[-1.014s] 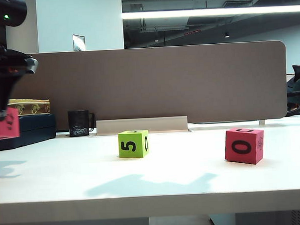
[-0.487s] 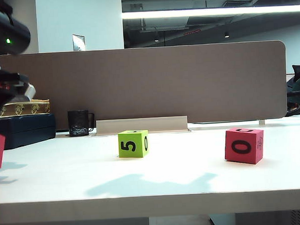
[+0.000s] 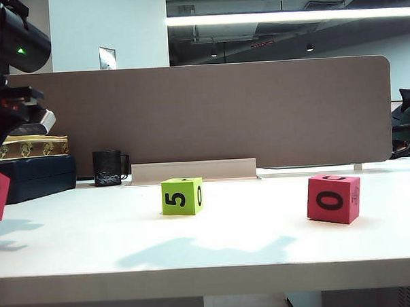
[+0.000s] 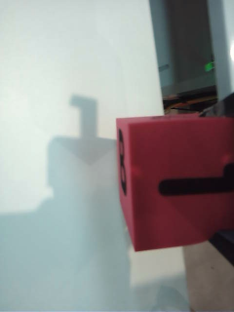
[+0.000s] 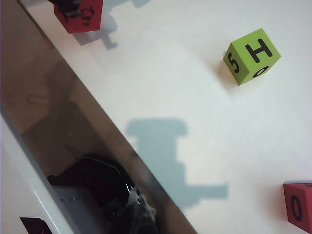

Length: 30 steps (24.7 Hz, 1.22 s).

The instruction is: Select the appropriate blocks from the scattered letter blocks on the table and arrange them in a row to spell out "THU".

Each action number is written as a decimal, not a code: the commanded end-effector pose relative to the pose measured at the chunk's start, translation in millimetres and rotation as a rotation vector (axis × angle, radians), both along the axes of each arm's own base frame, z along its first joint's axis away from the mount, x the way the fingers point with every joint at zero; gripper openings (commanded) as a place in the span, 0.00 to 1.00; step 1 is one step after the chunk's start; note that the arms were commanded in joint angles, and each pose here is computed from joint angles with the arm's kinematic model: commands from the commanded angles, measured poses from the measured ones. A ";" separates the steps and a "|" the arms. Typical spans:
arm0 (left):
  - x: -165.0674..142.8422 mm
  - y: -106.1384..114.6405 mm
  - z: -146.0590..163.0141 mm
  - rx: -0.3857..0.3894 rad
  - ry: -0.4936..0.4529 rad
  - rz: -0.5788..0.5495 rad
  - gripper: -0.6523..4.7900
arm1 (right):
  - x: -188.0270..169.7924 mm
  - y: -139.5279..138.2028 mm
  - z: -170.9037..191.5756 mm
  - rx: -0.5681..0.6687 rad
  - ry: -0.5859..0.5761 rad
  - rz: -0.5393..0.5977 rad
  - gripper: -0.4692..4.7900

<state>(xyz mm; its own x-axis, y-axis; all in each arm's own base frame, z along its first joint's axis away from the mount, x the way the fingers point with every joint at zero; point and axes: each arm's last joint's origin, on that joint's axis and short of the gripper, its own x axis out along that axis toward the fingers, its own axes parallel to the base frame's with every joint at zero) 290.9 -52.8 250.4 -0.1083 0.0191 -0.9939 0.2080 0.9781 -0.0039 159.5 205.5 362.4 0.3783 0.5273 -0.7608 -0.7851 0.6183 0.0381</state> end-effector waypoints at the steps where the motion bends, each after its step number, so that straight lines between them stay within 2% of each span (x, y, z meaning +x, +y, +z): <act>1: 6.3 -1.5 -5.5 0.010 0.080 -0.007 0.50 | -0.4 1.1 2.6 0.017 -0.013 0.007 0.08; 11: 25.8 -5.0 -44.0 0.031 0.199 -0.007 0.51 | -0.6 0.9 2.4 0.014 -0.011 0.007 0.08; 15: 34.0 -6.4 -49.4 0.025 0.143 -0.007 0.53 | -0.6 0.9 2.4 0.014 -0.011 0.008 0.08; 17: 37.9 -7.1 -46.1 0.020 0.111 -0.005 0.58 | -0.6 1.0 2.4 0.014 -0.012 0.008 0.08; 24: 54.4 -9.9 -31.6 0.002 -0.031 -0.005 0.58 | -0.6 0.9 2.4 0.014 -0.011 0.008 0.08; 25: 58.0 -10.5 -31.2 -0.004 -0.069 -0.005 0.61 | -0.6 0.9 2.4 0.014 -0.011 0.008 0.08; 27: 60.7 -10.7 -31.2 0.001 -0.098 -0.006 0.73 | -0.6 0.9 2.4 0.014 -0.011 0.008 0.08; 28: 63.5 -10.6 -31.1 0.018 -0.130 -0.007 0.87 | -0.6 0.9 2.3 0.013 -0.011 0.008 0.08; 30: 65.6 -10.7 -28.6 0.022 -0.150 -0.013 0.98 | -0.6 0.8 2.2 0.012 -0.010 0.007 0.08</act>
<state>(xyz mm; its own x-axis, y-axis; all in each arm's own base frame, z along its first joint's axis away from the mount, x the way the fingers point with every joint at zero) 355.3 -63.3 217.9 0.0246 0.0349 -0.9991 0.2097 0.9770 0.0393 159.1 205.7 362.3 0.3772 0.5274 -0.7613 -0.7860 0.6171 0.0381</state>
